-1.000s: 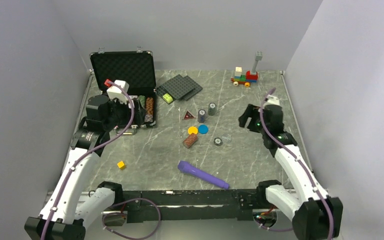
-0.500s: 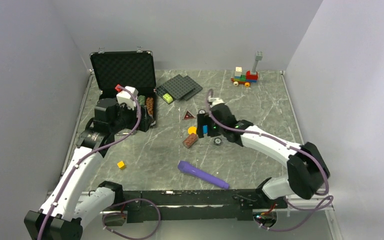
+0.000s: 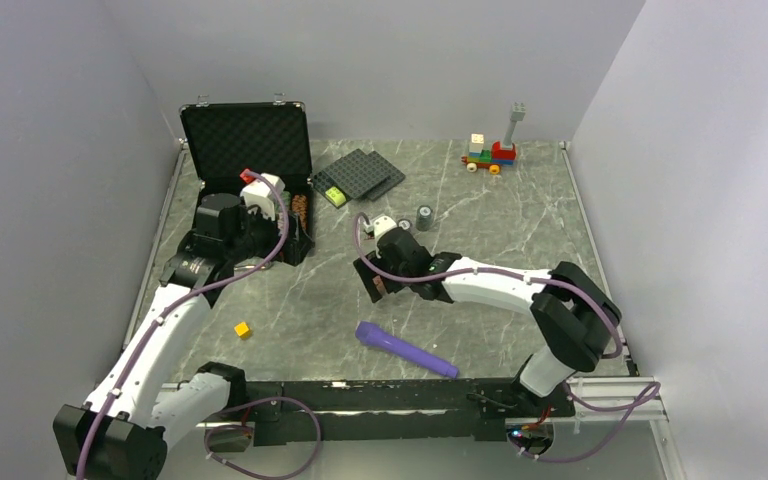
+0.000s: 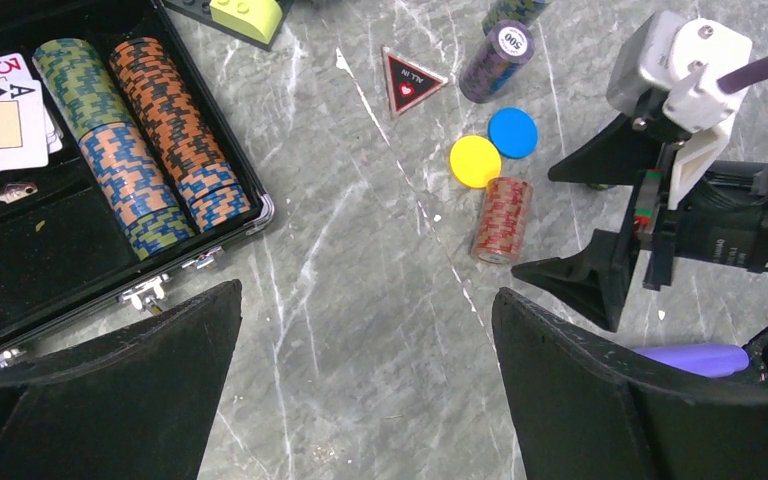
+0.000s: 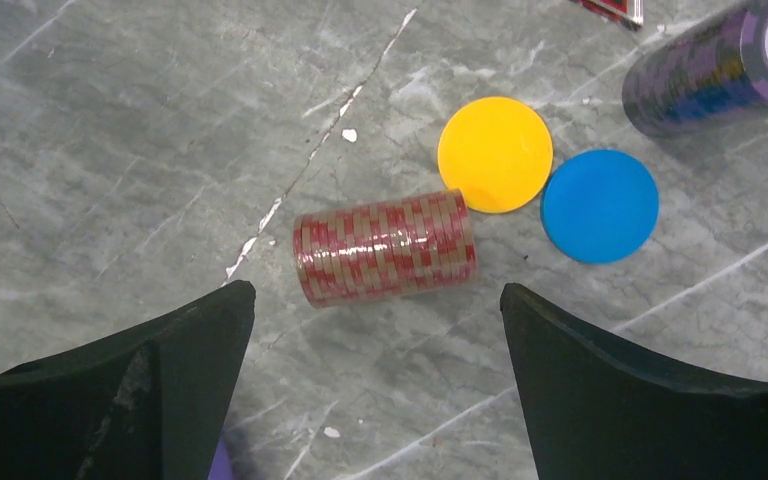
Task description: Pack up texas hold em set
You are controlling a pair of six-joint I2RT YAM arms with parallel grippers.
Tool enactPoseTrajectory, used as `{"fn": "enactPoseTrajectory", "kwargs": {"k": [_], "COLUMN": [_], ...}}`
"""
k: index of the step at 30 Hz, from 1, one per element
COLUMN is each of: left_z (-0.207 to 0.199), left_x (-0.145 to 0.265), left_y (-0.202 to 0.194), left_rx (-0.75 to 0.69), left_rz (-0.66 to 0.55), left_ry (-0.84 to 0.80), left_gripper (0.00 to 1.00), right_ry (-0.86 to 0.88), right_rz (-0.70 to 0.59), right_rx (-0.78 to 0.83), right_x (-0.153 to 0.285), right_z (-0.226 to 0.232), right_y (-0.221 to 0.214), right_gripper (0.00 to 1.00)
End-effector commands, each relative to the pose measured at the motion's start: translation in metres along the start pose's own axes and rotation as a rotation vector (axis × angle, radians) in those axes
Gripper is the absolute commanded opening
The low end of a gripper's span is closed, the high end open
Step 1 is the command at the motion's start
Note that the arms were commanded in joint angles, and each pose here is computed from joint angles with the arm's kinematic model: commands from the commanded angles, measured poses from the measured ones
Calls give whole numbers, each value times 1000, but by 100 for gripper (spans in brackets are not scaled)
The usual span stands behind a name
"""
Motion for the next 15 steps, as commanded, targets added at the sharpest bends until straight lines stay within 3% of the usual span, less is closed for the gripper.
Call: {"fn": "enactPoseTrajectory", "kwargs": {"k": [1,15], "left_z": [-6,-7], "left_x": [-1,-3], "left_y": [3,2], "left_rx": [-7,-4], "left_rz": [-6,6], "left_ry": [-56,-71], "left_gripper": [99,99], "right_ry": [-47,-28], "right_rz": [-65,-68], "right_rx": [77,120], "right_x": [-10,-25], "right_z": [0,-1], "right_y": [7,-2], "right_gripper": [99,98]}}
Point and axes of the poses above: each gripper's point midway between its finger pads, its own x axis back along the fingers, its own z axis along the line the jaws close on, y = z × x, the point moved 8 cm from there along x, back along the fingers, and after that the axes turned 13 degrees about x, right-handed, at the moved point
